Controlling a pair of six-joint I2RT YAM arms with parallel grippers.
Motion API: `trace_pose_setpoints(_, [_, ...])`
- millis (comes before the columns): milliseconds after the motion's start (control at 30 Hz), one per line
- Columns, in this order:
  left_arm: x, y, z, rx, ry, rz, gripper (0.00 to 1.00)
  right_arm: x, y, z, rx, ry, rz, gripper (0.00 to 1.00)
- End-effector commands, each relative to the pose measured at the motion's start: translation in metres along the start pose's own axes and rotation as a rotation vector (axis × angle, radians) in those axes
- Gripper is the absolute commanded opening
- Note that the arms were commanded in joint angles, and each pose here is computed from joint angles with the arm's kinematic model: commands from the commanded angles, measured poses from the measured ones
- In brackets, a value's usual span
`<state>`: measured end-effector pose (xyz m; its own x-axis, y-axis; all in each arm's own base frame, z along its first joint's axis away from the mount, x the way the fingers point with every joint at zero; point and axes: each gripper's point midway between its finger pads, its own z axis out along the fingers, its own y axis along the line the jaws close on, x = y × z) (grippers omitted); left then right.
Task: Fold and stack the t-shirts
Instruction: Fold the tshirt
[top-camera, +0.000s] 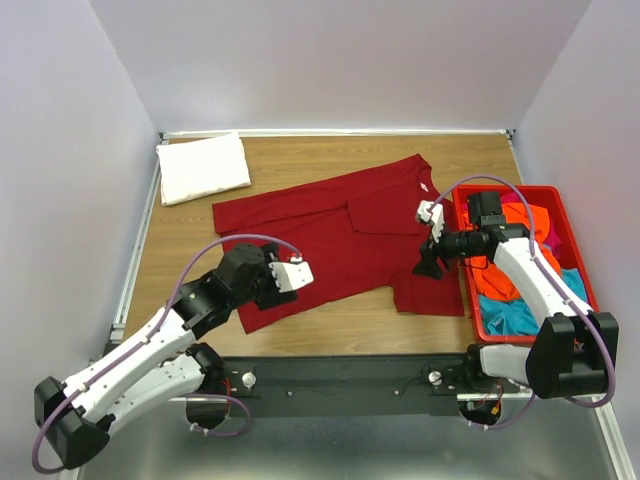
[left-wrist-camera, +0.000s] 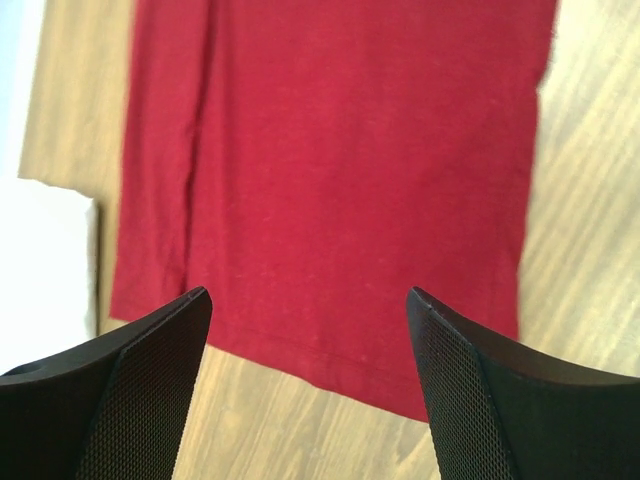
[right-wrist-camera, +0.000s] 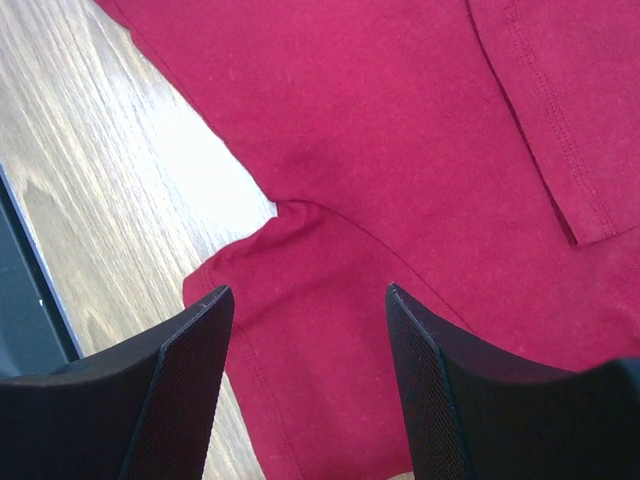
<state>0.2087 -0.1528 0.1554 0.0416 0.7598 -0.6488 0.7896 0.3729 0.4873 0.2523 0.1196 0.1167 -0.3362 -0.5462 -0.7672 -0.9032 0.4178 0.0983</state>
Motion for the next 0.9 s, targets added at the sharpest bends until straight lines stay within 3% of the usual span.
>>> trace_pose_setpoints(0, [-0.003, -0.006, 0.004, 0.010, 0.039, 0.015, 0.86, 0.004, -0.004, 0.000, 0.022, 0.009, 0.009, 0.69])
trace_pose_setpoints(533, [-0.044, -0.035, 0.014, 0.077, 0.075, -0.032, 0.85, 0.009, -0.009, 0.001, 0.036, 0.031, 0.024, 0.70])
trace_pose_setpoints(700, [-0.068, -0.012, 0.005, -0.023, 0.023, -0.158, 0.86, 0.009, -0.010, 0.002, 0.041, 0.034, 0.027, 0.70])
trace_pose_setpoints(867, [-0.084, 0.037, -0.014, -0.249, -0.022, -0.251, 0.89, 0.009, -0.018, -0.002, 0.084, 0.039, 0.047, 0.70])
